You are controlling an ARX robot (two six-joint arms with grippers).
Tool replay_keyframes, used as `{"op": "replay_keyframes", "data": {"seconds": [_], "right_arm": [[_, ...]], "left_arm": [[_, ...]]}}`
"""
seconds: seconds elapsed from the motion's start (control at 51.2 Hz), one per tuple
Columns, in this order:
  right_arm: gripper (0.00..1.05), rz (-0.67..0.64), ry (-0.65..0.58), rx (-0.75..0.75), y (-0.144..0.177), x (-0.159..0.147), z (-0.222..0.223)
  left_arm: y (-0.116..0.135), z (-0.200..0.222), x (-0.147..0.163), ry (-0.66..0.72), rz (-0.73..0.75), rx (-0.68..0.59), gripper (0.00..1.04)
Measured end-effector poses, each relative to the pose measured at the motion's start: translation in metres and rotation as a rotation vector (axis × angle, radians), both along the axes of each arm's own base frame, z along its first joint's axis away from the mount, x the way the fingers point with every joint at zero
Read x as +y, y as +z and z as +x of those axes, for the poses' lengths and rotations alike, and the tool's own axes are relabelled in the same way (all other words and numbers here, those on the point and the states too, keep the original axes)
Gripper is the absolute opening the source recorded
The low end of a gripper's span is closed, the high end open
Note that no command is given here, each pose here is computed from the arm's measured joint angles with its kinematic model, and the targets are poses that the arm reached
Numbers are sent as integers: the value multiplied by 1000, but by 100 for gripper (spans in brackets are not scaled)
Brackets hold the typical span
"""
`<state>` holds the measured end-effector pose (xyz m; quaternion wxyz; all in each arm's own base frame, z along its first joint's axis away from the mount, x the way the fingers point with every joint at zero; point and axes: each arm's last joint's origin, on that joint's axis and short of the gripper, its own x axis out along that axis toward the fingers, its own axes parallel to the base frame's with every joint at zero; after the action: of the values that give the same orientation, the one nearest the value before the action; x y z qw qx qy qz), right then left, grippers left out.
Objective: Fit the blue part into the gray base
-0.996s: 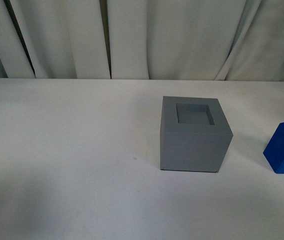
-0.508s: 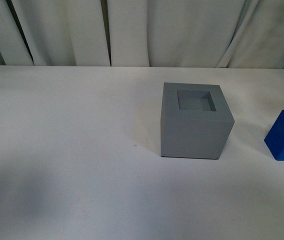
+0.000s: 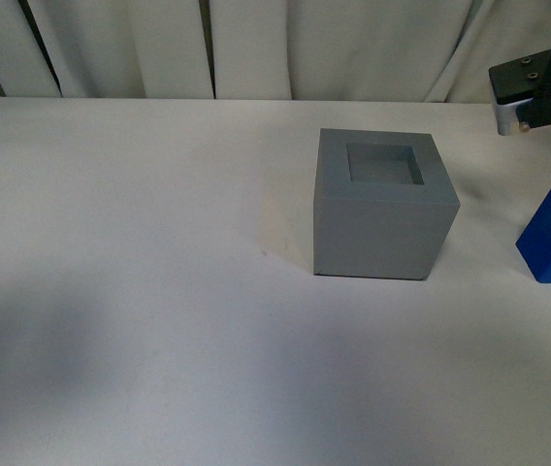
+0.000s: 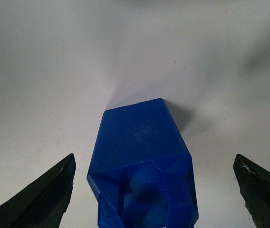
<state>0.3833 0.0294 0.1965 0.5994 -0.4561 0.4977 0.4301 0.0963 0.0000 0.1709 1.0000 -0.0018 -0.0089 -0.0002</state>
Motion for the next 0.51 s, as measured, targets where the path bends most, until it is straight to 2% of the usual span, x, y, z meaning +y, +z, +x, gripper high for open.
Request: {"op": "replay_keyframes", "data": {"seconds": [0.508], "right_arm": [[97,-15,0,20,-4,0,2]], "left_arm": [[0,0,0,0,0,0,99]]}}
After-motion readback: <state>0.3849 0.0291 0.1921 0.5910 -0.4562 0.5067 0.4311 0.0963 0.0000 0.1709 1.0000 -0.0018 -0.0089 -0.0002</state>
